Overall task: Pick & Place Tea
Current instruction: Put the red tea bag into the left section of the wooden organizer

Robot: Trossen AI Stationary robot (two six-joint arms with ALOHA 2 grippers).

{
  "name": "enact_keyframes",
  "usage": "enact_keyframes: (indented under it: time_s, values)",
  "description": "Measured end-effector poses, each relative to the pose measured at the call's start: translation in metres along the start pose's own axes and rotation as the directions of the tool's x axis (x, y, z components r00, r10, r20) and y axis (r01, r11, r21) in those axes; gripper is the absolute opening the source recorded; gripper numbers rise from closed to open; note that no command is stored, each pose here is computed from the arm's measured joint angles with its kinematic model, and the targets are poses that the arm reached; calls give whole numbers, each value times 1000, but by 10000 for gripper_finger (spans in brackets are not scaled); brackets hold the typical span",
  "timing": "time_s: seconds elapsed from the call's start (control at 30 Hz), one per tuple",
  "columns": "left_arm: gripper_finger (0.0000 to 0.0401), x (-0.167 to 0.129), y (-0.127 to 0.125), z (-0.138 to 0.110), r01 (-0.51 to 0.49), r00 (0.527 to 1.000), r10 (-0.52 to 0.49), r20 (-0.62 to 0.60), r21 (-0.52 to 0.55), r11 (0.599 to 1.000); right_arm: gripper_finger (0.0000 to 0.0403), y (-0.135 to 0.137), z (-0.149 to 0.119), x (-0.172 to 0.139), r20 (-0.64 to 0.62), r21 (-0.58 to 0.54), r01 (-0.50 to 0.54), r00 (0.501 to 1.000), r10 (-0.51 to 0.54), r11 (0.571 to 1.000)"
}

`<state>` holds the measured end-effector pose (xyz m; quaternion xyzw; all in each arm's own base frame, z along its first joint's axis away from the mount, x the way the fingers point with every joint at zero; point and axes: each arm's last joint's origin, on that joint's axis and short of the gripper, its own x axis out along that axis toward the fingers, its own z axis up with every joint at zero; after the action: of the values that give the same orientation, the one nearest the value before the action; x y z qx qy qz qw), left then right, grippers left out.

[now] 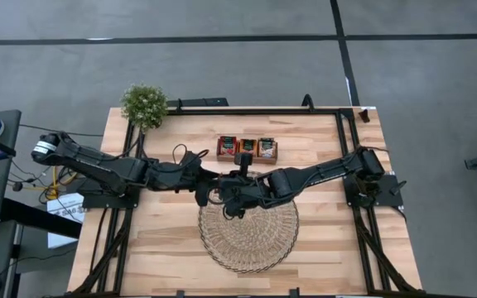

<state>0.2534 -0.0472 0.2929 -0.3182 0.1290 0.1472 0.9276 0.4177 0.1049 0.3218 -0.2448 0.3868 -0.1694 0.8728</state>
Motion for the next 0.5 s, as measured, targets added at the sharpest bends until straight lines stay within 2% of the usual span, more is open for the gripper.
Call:
enact_keyframes:
  time_s: [0.1,0.3,0.5]
  values:
    - [125,0,0,0,0,1000,0,0,2,1000,0,0,0,0,0,0,-1,1000,1,1000]
    - [14,0,1,0,-5,1000,5,-5,41,999,0,0,0,0,1,0,-1,1000,1,1000]
    - [1,1,1,-2,-12,1000,13,-14,74,997,0,0,0,0,3,3,-4,1000,4,1000]
